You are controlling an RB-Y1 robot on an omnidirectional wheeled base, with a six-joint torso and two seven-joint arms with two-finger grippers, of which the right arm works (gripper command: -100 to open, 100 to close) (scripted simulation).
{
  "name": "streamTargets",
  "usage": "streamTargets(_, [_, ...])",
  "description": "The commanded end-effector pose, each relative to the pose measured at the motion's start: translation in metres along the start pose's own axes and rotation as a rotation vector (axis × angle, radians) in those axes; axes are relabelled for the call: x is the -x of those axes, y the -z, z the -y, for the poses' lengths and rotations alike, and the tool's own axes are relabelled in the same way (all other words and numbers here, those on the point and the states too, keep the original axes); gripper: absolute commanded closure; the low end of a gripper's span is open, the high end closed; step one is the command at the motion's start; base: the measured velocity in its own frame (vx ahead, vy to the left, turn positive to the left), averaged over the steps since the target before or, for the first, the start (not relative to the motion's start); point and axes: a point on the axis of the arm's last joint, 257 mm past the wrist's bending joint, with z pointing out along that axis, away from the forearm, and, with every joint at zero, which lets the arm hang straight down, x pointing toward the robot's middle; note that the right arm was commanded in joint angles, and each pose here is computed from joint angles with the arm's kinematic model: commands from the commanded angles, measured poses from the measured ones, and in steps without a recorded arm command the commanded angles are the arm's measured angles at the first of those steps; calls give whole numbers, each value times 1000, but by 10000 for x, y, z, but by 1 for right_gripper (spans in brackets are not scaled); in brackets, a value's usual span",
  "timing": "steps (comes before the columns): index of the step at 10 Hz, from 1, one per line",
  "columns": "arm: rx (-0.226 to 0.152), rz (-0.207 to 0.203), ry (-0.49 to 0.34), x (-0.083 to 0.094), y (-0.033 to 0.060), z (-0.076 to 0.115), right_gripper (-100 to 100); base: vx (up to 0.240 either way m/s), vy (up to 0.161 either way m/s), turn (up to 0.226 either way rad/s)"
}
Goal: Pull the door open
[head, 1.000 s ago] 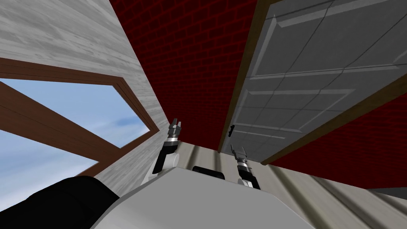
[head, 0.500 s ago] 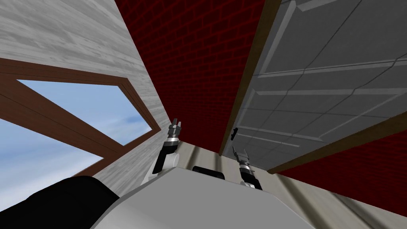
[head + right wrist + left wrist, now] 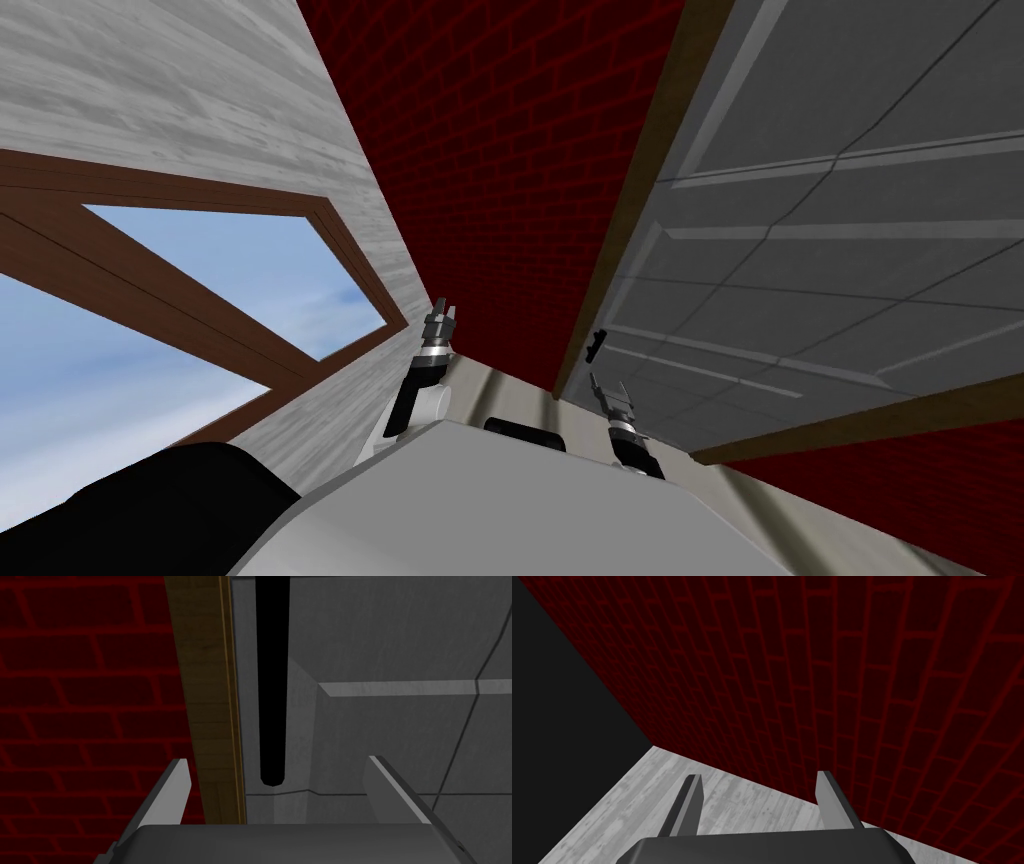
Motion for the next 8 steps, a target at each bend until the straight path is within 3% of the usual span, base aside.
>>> streamTargets(1, [0,0,0,0,0,0,-100,36,-19,22])
streamTargets(5, [51,4,-3,28,23,-367,-100,168,-5,118])
streamTargets(8, [93,4,-4,33,51,-676,-100,208,-51,144])
